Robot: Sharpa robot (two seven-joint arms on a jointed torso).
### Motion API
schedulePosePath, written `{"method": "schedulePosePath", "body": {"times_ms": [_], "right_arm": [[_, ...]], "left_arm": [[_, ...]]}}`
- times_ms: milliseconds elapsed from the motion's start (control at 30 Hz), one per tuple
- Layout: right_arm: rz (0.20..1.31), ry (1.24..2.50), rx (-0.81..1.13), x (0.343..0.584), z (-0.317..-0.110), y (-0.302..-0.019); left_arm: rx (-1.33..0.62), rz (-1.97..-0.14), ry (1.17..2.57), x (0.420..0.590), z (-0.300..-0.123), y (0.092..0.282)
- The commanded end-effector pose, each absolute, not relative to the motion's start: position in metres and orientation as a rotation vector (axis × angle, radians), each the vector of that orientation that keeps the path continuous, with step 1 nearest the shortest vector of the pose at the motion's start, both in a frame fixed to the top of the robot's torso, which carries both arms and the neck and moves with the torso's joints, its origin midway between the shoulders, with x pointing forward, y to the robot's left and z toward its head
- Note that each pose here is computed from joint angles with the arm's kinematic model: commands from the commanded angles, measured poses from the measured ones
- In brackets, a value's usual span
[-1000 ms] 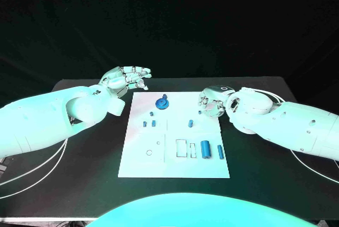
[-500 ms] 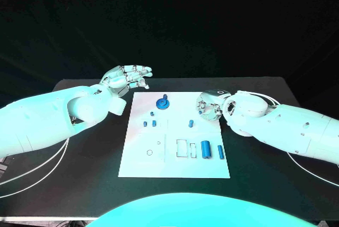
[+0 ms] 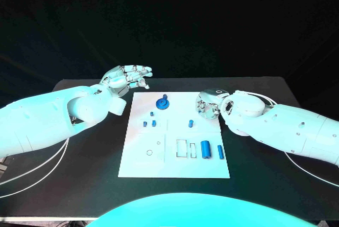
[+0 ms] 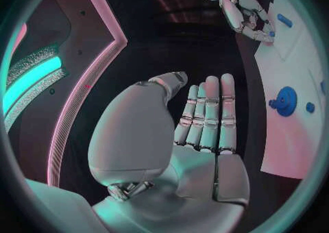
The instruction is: Assemble the parts on the task board
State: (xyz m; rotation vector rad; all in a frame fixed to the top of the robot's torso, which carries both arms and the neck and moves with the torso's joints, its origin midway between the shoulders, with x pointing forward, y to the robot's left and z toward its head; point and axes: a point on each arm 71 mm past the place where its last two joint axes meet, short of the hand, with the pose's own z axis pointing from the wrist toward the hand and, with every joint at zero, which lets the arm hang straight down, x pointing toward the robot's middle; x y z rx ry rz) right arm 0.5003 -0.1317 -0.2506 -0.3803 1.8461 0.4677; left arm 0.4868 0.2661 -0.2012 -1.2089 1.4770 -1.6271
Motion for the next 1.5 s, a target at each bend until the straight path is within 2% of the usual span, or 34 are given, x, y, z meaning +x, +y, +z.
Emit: {"method": "schedulePosePath", "body": {"times_ms": [33,600,1033,1500], "right_arm": [[0.468,1.879,-0.428,0.493,-0.262,-0.125],[0.430,1.797,-0.429,0.493,-0.259,-0.124],[0.454,1.680,-0.379,0.492,-0.247,-0.127],[0.500,1.636,-0.363,0.485,-0.229,-0.134]], "left_arm": [[-1.194,-1.656,1.479,0.486,-0.199,0.263],[-1.181,-1.649,1.505,0.486,-0.200,0.263],[-1.177,-1.646,1.515,0.486,-0.200,0.264],[-1.175,-1.636,1.513,0.486,-0.201,0.266]]}}
